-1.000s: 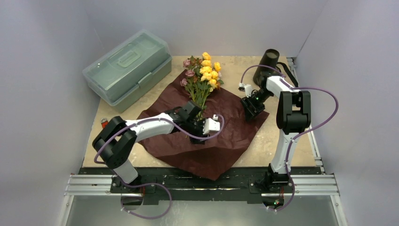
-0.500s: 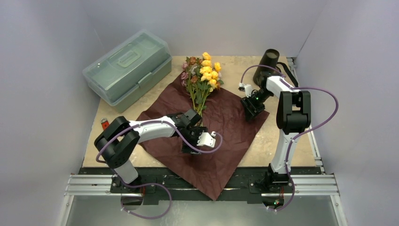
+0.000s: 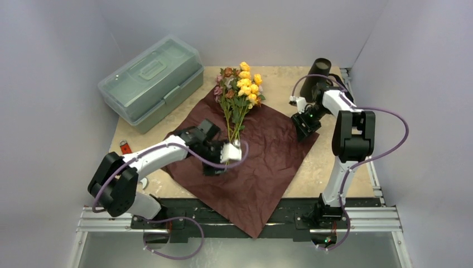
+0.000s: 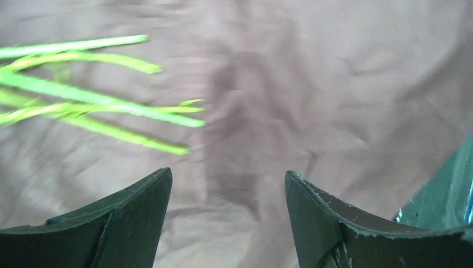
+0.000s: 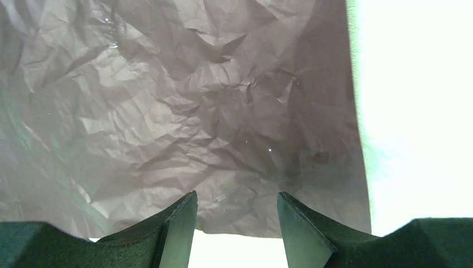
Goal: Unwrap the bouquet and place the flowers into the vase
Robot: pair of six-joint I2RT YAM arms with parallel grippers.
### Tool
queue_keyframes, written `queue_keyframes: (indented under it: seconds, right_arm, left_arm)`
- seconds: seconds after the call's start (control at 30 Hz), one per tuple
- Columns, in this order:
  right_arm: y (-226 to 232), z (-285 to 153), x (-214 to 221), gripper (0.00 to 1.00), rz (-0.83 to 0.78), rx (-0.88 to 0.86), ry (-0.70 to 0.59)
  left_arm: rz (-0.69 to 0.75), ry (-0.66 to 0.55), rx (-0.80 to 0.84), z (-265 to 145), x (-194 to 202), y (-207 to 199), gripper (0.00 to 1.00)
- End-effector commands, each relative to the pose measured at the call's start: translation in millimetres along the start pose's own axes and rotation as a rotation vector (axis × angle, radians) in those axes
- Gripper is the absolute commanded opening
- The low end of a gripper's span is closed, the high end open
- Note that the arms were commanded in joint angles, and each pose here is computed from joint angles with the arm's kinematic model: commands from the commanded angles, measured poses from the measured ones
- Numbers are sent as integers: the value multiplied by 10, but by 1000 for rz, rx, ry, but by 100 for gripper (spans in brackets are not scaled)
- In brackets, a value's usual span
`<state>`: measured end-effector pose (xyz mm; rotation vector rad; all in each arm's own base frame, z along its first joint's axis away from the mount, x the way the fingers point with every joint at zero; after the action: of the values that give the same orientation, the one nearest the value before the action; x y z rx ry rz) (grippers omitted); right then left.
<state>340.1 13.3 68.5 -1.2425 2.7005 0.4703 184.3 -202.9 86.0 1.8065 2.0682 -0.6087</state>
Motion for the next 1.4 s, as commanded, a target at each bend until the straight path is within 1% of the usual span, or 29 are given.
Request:
queue_keyframes:
  seconds: [0.0,0.03,0.1,0.17,0.27,0.3,0.37,0.43,0.47,0.57,0.67,0.8,1.0,1.13,1.3,1.37]
  right_arm:
    - [54,-557,-317,59,-60,102,-162]
    - [84,-657,-387,59,-59,111,-199]
    - [120,-827,-529,60,-51,124,-268]
    - [139,-975,-673,60,-45,132,-338]
    - [178,-1165,-865,62,-30,124,-430]
    - [185,-1213,-908,62,-24,122,-452]
    - [205,-1331,-1008,64,-21,125,-500]
    - [220,-1432,-1082,65,-19,135,-541]
    - [224,-1472,-1115,65,-11,139,-560]
    - [248,-1538,-1178,66,9,132,-597]
    - [276,-1534,-1175,67,22,116,-600]
    - [310,-1503,-1118,67,23,111,-580]
    - [325,-1475,-1092,68,25,104,-573]
    - [312,-1457,-1089,68,29,98,-563]
    - [308,-1412,-1055,68,27,96,-546]
    - [304,-1395,-1038,68,24,98,-538]
  left_arm:
    - [-335,-309,-124,-506,-463,646,72]
    - [-432,-369,-170,-635,-492,853,71]
    - [-582,-479,-271,-821,-601,1195,69]
    - [-734,-564,-405,-966,-655,1498,72]
    - [-910,-670,-461,-1057,-722,1751,73]
    - [-985,-710,-502,-1071,-736,1848,72]
    - [-1136,-742,-561,-1057,-726,2018,68]
    - [-1292,-714,-613,-929,-631,2178,67]
    - [-1327,-713,-623,-889,-621,2229,66]
    - [-1378,-729,-607,-766,-649,2334,65]
    - [-1420,-711,-601,-602,-644,2440,64]
    - [-1448,-690,-620,-433,-584,2580,62]
    - [-1459,-652,-621,-170,-574,2687,61]
    - [-1452,-628,-674,-51,-540,2779,60]
    - [-1425,-564,-796,73,-452,2805,59]
    - [-1435,-536,-817,99,-396,2795,56]
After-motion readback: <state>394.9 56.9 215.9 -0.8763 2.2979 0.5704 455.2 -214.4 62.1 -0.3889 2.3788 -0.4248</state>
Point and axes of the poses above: each gripper's point midway between its finger pads, its own z axis out along the fingers, its own y axis along the line the jaws close on, x = y × z, the point moved 4 cm from there along -z, back along the fingers, and after that the axes turned 14 degrees about -z, right-handed, at the moved point
